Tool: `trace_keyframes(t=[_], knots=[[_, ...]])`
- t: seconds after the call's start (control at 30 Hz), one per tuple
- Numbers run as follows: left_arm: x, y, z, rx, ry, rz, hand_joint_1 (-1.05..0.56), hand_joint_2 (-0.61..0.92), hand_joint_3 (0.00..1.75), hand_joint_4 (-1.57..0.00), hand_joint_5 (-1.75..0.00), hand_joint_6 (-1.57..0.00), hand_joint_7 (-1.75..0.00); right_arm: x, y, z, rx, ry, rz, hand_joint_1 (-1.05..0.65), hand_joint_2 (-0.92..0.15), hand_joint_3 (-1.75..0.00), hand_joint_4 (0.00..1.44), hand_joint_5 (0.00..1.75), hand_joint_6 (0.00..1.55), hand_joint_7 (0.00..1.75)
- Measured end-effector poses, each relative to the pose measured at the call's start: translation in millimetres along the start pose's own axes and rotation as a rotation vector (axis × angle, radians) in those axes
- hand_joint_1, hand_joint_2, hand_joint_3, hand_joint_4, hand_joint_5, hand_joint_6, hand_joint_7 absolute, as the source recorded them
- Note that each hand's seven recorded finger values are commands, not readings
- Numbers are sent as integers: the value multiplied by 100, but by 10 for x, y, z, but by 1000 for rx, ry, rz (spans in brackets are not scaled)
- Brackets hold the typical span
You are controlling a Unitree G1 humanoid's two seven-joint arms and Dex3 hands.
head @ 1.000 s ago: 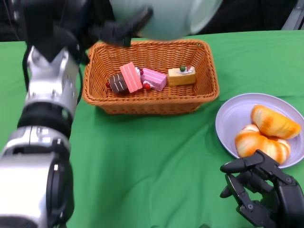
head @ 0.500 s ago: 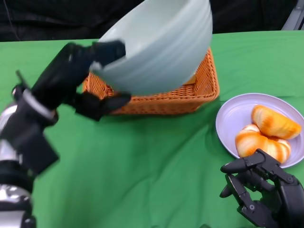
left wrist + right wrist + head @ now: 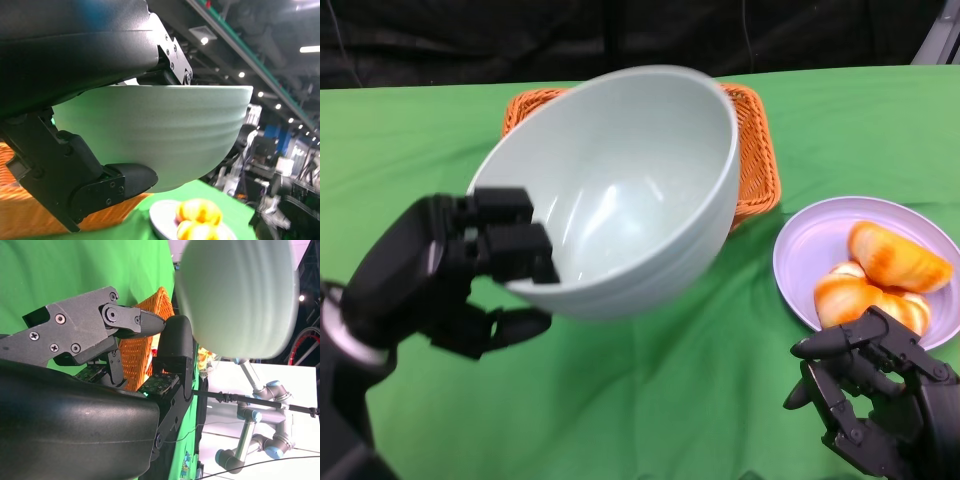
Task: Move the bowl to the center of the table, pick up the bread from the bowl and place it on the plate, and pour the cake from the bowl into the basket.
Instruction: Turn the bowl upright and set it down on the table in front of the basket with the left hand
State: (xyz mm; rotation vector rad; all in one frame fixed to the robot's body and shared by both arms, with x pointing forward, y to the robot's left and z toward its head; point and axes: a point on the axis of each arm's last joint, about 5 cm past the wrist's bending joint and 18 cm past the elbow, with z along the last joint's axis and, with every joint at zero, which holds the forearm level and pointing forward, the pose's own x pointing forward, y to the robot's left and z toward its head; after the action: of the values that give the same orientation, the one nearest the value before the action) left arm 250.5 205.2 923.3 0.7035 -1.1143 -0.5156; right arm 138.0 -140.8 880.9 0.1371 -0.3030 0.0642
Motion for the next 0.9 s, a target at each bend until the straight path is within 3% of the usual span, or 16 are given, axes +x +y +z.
trace_keyframes(t=[0.13, 0.33, 0.43, 0.53, 0.57, 0.63, 0.7, 0.77, 0.83, 0.9], knots=[[-97, -19, 47, 20, 8, -12, -9, 34, 132, -88, -174, -83, -138, -7, 0, 1, -4, 4, -1, -17, -77, -59, 73, 147, 69, 120], [-227, -54, 95, 39, 15, -83, -7, 43, 102, -85, -175, -74, -158, -13, -3, 6, -3, 4, -3, -15, -79, -59, 72, 147, 68, 121], [-307, -95, 100, 39, 40, -152, -7, 42, 94, -85, -175, -82, -147, -15, -5, 5, 6, 4, -2, -16, -79, -60, 72, 149, 68, 121], [-359, -151, 77, 58, 72, -201, -6, 45, 92, -85, -175, -82, -146, -15, -6, 8, 27, 2, 7, -16, -77, -63, 70, 152, 67, 123], [-375, -176, 71, 67, 79, -209, -6, 46, 77, -85, -175, -82, -146, -15, -6, 15, 36, 1, 9, -16, -75, -66, 70, 154, 66, 125], [-414, -238, 61, 84, 82, -227, -5, 49, 67, -85, -175, -82, -147, -17, -6, 30, 46, -3, 10, -17, -74, -69, 70, 156, 66, 126], [-453, -307, 51, 107, 71, -248, -13, 63, 36, -85, -173, -85, -141, -25, -7, 46, 51, -8, 11, -17, -71, -74, 71, 162, 65, 132], [-499, -372, 39, 127, 55, -264, -16, 72, 19, -85, -172, -87, -131, -41, -8, 51, 53, -5, 16, -18, -65, -84, 71, 169, 64, 138], [-533, -423, 14, 147, 28, -263, -17, 77, 11, -83, -173, -86, -130, -64, -16, 74, 58, -4, 22, -17, -60, -97, 71, 173, 64, 142], [-547, -442, -24, 170, 15, -269, -11, 78, 7, -81, -174, -76, -149, -78, -30, 95, 59, -10, 32, -17, -56, -107, 74, 174, 62, 150]])
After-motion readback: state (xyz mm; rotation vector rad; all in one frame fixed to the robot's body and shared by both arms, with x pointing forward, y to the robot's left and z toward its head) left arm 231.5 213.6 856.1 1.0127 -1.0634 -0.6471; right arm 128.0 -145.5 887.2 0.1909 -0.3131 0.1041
